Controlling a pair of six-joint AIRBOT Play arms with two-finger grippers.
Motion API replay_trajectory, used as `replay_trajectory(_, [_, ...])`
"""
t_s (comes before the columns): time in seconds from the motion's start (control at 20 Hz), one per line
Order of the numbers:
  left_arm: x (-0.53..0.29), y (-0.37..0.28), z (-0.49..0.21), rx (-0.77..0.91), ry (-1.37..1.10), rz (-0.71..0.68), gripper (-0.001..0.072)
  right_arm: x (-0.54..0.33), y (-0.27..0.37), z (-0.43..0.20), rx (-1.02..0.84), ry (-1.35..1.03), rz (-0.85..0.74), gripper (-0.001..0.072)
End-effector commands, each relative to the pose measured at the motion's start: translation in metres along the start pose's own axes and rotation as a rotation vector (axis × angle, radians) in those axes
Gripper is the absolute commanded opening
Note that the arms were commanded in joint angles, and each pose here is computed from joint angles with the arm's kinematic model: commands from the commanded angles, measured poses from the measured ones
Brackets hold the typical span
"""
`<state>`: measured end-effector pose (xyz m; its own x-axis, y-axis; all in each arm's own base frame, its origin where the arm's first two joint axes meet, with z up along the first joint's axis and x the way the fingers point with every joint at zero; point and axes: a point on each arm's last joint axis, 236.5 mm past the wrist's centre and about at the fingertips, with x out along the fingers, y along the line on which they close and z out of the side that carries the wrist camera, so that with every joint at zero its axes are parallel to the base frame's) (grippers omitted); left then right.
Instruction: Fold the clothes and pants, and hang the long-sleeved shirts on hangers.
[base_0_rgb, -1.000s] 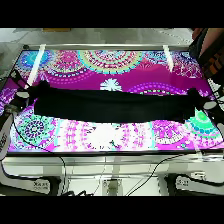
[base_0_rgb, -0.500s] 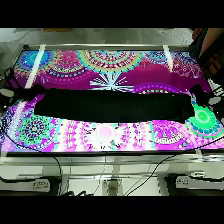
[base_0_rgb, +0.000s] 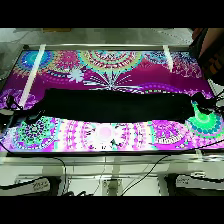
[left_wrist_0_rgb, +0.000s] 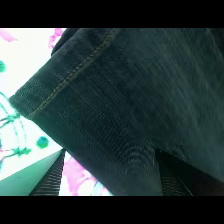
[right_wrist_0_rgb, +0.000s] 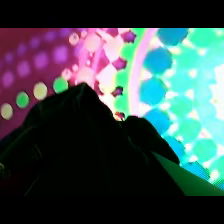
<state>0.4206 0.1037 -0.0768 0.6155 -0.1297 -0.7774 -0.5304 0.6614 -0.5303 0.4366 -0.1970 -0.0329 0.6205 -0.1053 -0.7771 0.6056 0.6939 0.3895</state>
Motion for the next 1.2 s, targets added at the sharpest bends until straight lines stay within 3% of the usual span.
replay_trajectory(0.0, [0.021,-0.002,0.017,-0.089,-0.139,-0.009,0.0647,0.001,0.012,-0.025,-0.206,0.088,0.019,0.0626])
replay_trajectory(0.25, [0.036,-0.018,0.051,-0.009,-0.336,0.050,0.0608,0.005,0.062,-0.062,-0.349,0.160,0.087,0.0625])
replay_trajectory(0.35, [0.038,-0.041,0.067,0.119,-0.409,0.055,0.0285,0.004,0.091,-0.074,-0.407,0.166,0.126,0.0623])
replay_trajectory(0.4, [0.040,-0.058,0.070,0.189,-0.418,0.041,0.0068,0.002,0.111,-0.078,-0.441,0.157,0.153,0.0597])
replay_trajectory(0.45, [0.038,-0.075,0.073,0.256,-0.429,0.026,0.0019,-0.001,0.133,-0.079,-0.476,0.136,0.183,0.0446])
replay_trajectory(0.55, [0.025,-0.118,0.082,0.407,-0.472,-0.017,0.0019,-0.011,0.180,-0.077,-0.537,0.078,0.251,0.0086])
replay_trajectory(0.6, [0.013,-0.140,0.084,0.477,-0.491,-0.041,0.0019,-0.019,0.208,-0.076,-0.561,0.034,0.294,0.0034])
replay_trajectory(0.9, [-0.111,-0.237,0.076,0.800,-0.631,-0.155,0.0019,-0.073,0.345,-0.094,-0.632,-0.156,0.532,0.0033])
replay_trajectory(1.0, [-0.144,-0.247,0.076,0.805,-0.668,-0.181,0.0019,-0.077,0.347,-0.093,-0.643,-0.153,0.533,0.0033])
replay_trajectory(1.15, [-0.163,-0.250,0.074,0.810,-0.676,-0.191,0.0019,-0.065,0.295,-0.087,-0.606,-0.007,0.423,0.0033])
